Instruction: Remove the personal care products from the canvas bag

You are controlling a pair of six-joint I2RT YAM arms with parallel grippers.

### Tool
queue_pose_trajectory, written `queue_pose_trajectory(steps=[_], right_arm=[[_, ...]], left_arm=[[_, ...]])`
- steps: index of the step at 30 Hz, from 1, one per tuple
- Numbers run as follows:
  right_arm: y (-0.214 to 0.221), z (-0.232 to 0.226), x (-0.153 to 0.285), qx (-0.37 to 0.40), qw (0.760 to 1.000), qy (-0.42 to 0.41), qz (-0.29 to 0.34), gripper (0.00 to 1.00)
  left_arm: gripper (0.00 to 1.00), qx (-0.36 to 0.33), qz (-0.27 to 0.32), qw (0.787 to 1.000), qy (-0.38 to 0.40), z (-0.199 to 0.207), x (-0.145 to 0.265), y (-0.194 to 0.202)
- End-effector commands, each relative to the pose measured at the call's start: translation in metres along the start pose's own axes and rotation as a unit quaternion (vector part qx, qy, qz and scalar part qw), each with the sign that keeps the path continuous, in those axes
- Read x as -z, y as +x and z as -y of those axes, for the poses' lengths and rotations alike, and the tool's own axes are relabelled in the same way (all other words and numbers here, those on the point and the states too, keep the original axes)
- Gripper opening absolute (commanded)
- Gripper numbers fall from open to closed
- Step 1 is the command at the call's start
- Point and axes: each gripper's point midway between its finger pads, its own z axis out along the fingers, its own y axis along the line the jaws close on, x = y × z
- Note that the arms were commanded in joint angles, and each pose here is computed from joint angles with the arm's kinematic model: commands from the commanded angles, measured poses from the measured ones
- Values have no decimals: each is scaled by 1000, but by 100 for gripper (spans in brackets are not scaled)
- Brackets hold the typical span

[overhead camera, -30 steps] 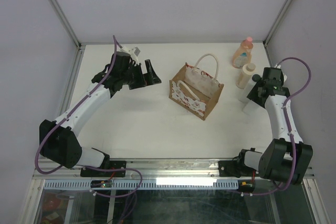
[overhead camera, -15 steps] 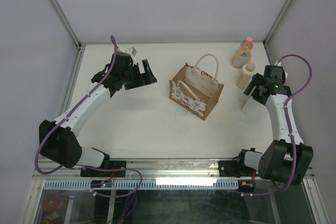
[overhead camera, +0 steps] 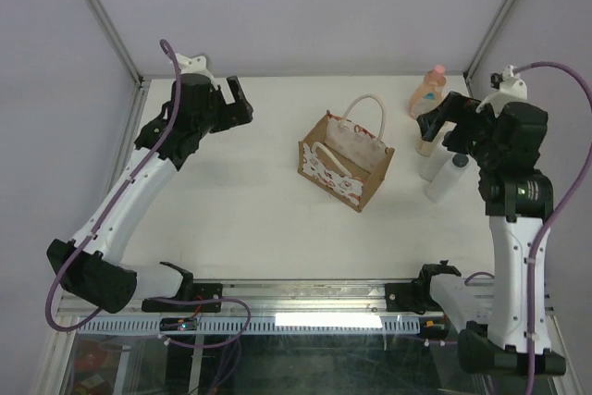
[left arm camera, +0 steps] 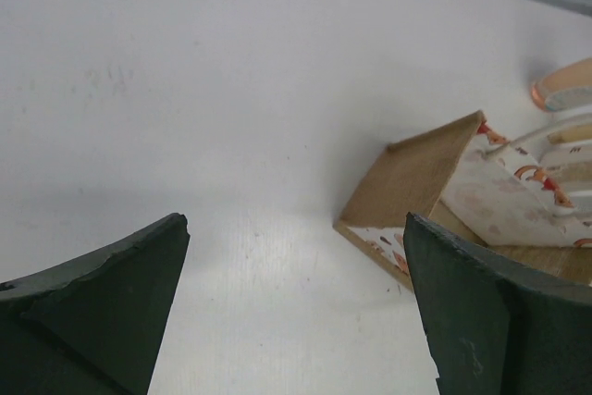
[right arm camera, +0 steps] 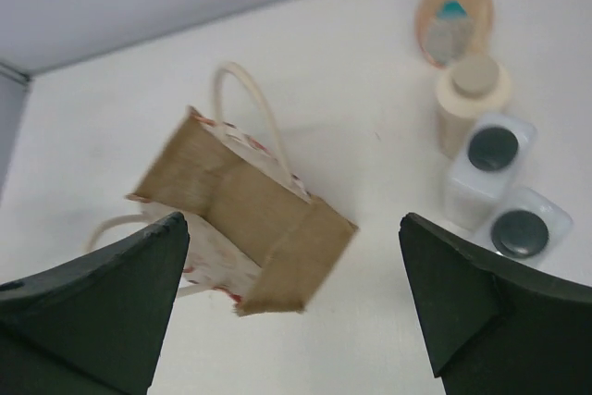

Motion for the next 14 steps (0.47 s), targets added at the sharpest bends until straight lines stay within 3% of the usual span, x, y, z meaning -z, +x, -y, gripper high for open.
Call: queue_pose_trajectory(steps=[1, 9, 14], right_arm=[[-49, -73, 56, 42, 978, -178, 100, 99], [-74, -89, 82, 42, 967, -206, 144, 99], [-73, -87, 74, 37, 968, -204, 140, 99]], left_arm=[[99, -27, 110, 993, -14, 2, 43, -65], [99, -29, 172, 984, -48, -8, 74, -97], [99, -31, 169, 982, -79, -21, 74, -94]])
